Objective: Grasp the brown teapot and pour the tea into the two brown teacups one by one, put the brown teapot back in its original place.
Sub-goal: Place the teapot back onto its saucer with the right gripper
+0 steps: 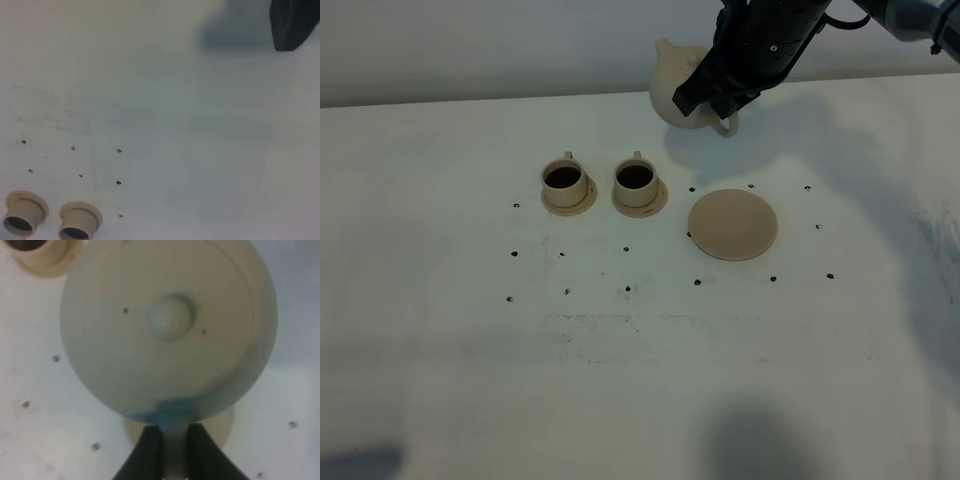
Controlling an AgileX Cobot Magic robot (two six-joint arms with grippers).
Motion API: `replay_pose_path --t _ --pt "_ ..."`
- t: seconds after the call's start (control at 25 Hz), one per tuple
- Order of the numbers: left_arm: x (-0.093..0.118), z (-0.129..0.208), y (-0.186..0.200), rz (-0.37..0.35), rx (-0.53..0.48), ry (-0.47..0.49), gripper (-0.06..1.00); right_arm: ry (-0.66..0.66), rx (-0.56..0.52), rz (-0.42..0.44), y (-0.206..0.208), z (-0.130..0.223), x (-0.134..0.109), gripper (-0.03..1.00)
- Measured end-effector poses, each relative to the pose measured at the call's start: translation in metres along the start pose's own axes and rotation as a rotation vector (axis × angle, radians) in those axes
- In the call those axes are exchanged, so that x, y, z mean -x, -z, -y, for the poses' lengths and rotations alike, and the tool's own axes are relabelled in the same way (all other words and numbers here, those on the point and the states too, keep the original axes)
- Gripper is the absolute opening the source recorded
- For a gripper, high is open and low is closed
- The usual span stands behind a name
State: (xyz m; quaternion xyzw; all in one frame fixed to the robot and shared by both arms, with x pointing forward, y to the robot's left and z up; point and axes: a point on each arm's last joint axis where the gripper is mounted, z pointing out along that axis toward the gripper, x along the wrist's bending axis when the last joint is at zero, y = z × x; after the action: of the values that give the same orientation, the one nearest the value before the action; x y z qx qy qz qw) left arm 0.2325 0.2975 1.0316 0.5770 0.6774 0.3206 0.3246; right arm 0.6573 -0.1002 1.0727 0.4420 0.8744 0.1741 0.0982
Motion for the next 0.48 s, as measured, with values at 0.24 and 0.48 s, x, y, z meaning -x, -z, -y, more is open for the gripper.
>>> replay_pose_path --t 0.24,0.48 --pt "0.0 0.0 0.0 0.0 0.0 0.0 0.31 -0.011 -0.066 -0.035 0.0 0.022 -0.004 0.1" --pt "0.0 0.0 0.0 0.0 0.0 0.0 0.31 -0.048 -0.114 -0.061 -0.011 0.055 -0.006 0.1"
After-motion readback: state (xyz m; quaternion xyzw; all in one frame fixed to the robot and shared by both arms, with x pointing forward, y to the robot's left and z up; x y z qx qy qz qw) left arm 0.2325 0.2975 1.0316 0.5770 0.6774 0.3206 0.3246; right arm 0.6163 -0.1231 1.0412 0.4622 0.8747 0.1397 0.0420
